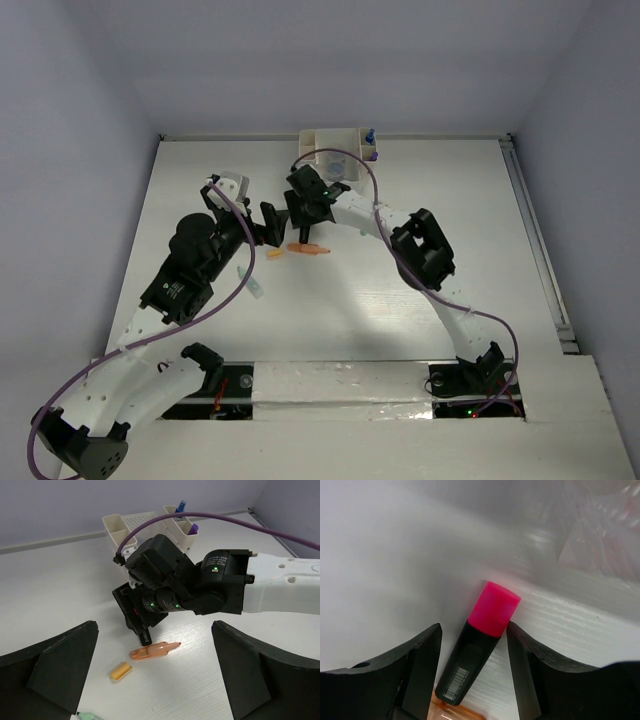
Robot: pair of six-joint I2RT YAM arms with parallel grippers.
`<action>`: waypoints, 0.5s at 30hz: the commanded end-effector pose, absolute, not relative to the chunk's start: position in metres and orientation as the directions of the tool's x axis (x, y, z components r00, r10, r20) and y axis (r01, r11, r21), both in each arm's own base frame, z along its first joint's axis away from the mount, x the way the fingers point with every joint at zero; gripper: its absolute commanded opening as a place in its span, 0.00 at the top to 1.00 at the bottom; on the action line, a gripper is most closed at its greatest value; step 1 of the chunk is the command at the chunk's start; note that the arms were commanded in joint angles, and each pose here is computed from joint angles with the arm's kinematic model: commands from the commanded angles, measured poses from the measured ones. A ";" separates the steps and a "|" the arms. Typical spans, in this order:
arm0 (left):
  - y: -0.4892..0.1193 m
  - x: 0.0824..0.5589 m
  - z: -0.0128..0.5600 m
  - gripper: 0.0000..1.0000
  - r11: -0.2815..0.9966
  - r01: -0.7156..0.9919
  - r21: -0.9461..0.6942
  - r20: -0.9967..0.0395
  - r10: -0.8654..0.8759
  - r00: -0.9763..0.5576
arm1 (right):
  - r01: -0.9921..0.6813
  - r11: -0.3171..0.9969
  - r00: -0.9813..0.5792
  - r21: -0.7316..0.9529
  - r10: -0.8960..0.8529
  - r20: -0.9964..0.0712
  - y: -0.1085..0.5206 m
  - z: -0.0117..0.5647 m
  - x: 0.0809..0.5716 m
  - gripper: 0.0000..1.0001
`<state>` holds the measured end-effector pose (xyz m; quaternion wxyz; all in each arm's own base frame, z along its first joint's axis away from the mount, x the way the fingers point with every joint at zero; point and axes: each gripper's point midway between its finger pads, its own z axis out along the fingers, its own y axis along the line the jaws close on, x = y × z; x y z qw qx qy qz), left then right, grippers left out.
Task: Sort the stationery into containers
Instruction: Pick up the pen from the center of the board.
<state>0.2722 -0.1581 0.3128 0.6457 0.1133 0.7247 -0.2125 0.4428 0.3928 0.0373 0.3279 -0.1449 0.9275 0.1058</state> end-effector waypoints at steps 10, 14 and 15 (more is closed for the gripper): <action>-0.153 0.273 0.336 0.01 0.892 0.414 -0.181 -0.983 -0.158 -0.088 | -0.342 0.939 -0.710 -0.037 -0.284 -0.644 0.388 0.025 0.464 0.68; -0.153 0.274 0.334 0.02 0.893 0.412 -0.182 -0.983 -0.157 -0.092 | -0.335 0.942 -0.691 -0.003 -0.248 -0.679 0.398 0.029 0.472 0.86; -0.153 0.274 0.332 0.02 0.894 0.410 -0.181 -0.983 -0.155 -0.096 | -0.331 0.943 -0.670 0.024 -0.217 -0.710 0.404 0.040 0.478 0.88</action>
